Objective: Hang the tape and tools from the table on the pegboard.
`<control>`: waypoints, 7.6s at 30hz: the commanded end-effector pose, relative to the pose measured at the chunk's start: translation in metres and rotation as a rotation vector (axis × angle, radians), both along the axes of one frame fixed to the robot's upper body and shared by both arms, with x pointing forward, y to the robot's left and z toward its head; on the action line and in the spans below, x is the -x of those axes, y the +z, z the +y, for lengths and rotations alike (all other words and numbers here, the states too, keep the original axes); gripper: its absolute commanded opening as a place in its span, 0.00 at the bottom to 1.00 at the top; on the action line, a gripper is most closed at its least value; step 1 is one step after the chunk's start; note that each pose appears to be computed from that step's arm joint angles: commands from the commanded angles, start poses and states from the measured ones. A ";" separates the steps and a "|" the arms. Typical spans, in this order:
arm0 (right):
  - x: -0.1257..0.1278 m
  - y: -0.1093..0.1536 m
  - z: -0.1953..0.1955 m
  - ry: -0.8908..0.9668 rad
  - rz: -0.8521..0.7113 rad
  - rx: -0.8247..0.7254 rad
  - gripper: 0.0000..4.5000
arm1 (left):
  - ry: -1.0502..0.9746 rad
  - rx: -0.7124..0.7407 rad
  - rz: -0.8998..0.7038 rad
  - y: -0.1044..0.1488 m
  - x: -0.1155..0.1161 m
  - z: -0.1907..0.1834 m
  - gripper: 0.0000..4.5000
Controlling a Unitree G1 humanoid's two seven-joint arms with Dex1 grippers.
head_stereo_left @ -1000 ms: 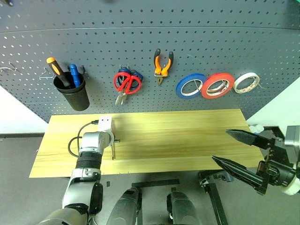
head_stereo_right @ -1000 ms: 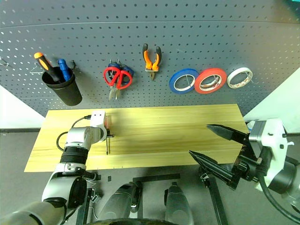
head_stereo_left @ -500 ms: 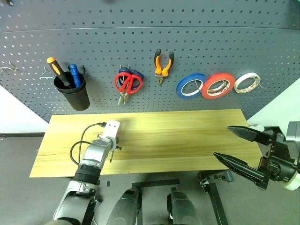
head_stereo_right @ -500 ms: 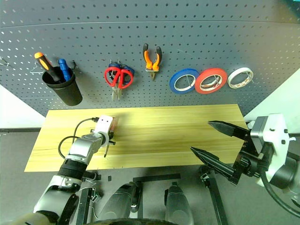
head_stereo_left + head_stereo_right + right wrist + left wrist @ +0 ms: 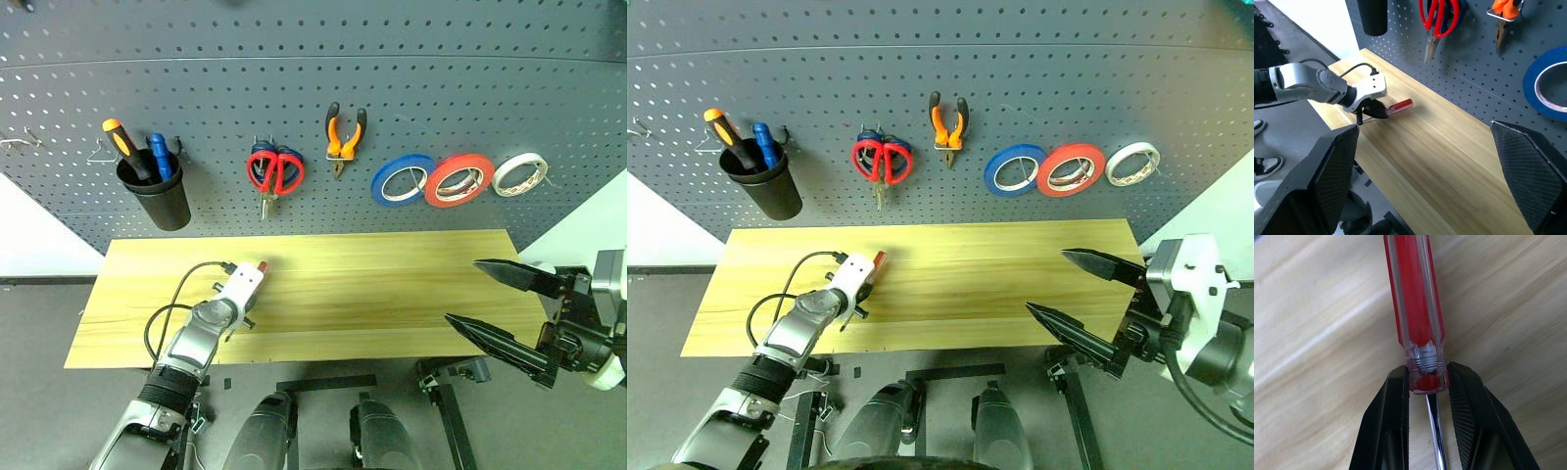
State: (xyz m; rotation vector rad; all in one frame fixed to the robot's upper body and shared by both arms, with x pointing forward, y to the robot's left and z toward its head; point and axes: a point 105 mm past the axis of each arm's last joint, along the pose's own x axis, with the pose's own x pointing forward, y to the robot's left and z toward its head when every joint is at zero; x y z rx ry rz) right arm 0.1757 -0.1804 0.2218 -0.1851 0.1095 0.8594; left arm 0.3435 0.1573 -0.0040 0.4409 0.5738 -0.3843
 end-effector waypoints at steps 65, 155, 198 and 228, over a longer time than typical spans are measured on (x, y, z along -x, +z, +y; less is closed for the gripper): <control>-0.023 -0.005 -0.010 0.026 -0.049 0.016 1.00 | -0.328 0.409 -1.371 0.346 0.018 0.006 0.18; -0.018 0.101 -0.005 0.131 -0.345 -0.215 1.00 | 0.192 0.240 -1.021 0.235 -0.009 0.129 0.40; -0.024 0.084 -0.006 0.111 -0.312 -0.183 1.00 | -0.365 0.346 -0.859 0.272 0.033 0.032 0.99; -0.033 -0.052 0.023 -0.286 -0.100 -0.250 1.00 | -0.435 0.406 -0.433 0.123 0.051 0.007 0.99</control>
